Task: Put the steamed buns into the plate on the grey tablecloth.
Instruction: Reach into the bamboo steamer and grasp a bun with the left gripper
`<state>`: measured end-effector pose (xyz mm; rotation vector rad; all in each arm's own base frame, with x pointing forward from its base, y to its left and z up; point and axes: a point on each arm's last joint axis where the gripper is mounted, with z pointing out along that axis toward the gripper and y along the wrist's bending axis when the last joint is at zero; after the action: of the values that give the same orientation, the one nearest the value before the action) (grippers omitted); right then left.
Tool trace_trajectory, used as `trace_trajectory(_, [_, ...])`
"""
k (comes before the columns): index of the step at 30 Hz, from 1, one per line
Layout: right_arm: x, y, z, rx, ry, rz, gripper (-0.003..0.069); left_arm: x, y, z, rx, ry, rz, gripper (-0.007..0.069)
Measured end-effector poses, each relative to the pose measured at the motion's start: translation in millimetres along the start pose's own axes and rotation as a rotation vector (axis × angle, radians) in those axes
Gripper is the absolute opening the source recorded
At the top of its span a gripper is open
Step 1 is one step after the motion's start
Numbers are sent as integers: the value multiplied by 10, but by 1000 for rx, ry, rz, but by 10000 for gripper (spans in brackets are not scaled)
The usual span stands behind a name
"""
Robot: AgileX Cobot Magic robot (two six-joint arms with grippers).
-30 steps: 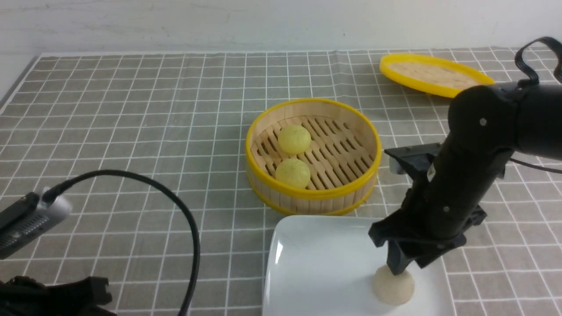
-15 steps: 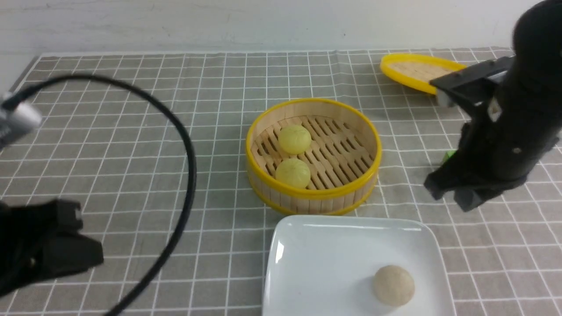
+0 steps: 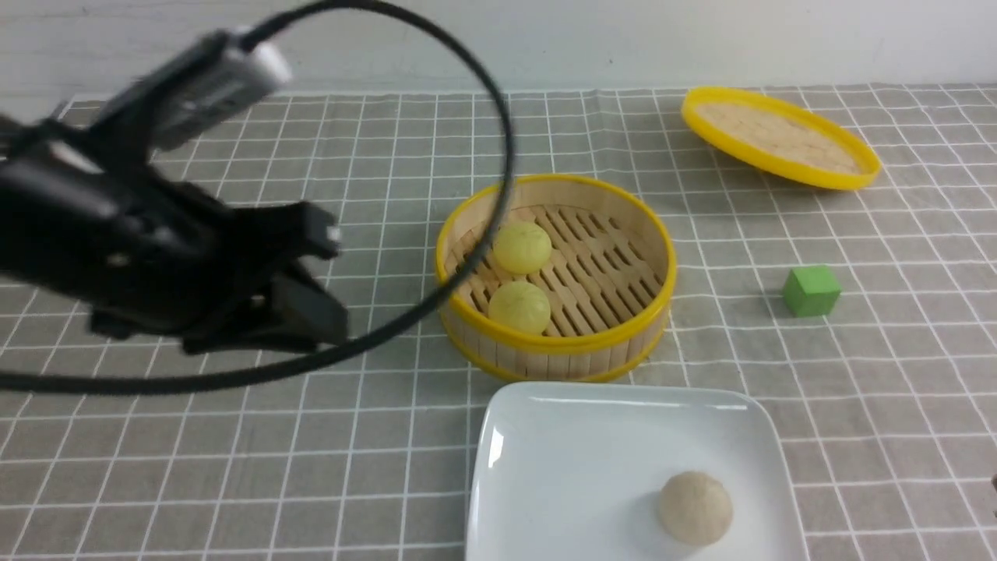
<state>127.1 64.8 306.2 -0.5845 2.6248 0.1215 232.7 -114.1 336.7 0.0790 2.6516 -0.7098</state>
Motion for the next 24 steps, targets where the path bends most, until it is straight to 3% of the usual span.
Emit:
trace_trajectory(7, [308,-12,65,0,3,0,-13,-457,-632,941,-113,92,178,316])
trace_trajectory(11, [329,-12,63,-2,0,5,-12,-697,-847,1396,-200,106,252,364])
trace_trajectory(17, [327,-11,62,-3,-5,5,-9,-939,-910,1945,-339,159,324,378])
trace_trajectory(24, [317,-10,62,-4,-16,5,-6,-1008,-865,2147,-396,164,326,379])
